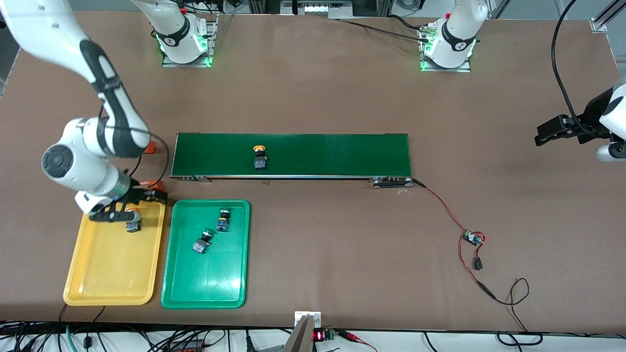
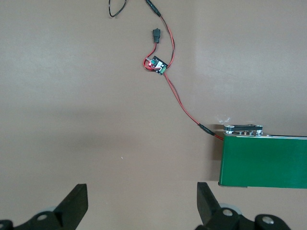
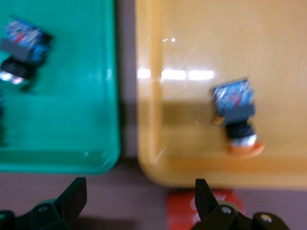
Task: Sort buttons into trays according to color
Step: 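Move the right gripper back to the belt's end, then grasp the last orange-based button on the belt with the right gripper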
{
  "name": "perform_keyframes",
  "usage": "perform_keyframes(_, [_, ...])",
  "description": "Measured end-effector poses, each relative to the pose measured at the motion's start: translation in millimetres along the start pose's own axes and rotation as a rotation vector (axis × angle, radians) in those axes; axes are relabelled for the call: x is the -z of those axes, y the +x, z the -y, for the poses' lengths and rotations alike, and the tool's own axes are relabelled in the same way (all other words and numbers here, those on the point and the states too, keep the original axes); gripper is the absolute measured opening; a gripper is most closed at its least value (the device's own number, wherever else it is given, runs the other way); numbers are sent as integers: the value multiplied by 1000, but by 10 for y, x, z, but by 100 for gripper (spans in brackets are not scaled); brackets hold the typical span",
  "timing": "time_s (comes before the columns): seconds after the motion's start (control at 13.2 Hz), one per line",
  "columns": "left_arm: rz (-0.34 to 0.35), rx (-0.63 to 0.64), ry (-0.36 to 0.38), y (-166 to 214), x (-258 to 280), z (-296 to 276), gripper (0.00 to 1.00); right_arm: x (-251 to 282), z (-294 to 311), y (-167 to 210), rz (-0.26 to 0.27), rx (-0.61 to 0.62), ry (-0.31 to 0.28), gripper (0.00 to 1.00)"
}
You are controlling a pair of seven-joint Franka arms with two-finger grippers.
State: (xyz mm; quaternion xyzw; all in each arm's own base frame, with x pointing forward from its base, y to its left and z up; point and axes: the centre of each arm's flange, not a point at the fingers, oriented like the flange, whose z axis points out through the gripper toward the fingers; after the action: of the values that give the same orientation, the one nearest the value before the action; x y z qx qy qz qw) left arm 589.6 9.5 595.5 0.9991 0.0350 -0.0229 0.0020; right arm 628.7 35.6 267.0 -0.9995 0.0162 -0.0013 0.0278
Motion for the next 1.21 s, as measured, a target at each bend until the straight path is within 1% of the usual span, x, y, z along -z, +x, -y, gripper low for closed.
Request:
perform_keyframes(0.15, [0, 1, 0, 0, 0, 9, 100, 301, 429, -273, 43, -26, -5, 100])
perform_keyframes(0.23, [0, 2, 0, 0, 0, 9, 100, 447, 633, -377, 51, -36, -11, 100])
perform_keyframes(0.45, [0, 2, 0, 0, 1, 10, 100, 707, 1206, -617, 43, -79, -25, 100])
perform_keyframes(0.6, [0, 2, 0, 0, 1, 10, 100, 672, 1639, -786, 49, -92, -29, 100])
perform_keyframes(0.83, [0, 2, 0, -1, 2, 10, 100, 567, 2122, -1026, 58, -62, -33, 100])
perform_keyframes(0.98, [0, 2, 0, -1, 3, 10, 100, 533, 2226, -1065, 47, -72, -25, 100])
perform_keyframes(1.21, [0, 2, 0, 0, 3, 12, 100, 386, 2227, -1029, 42, -74, -12, 100])
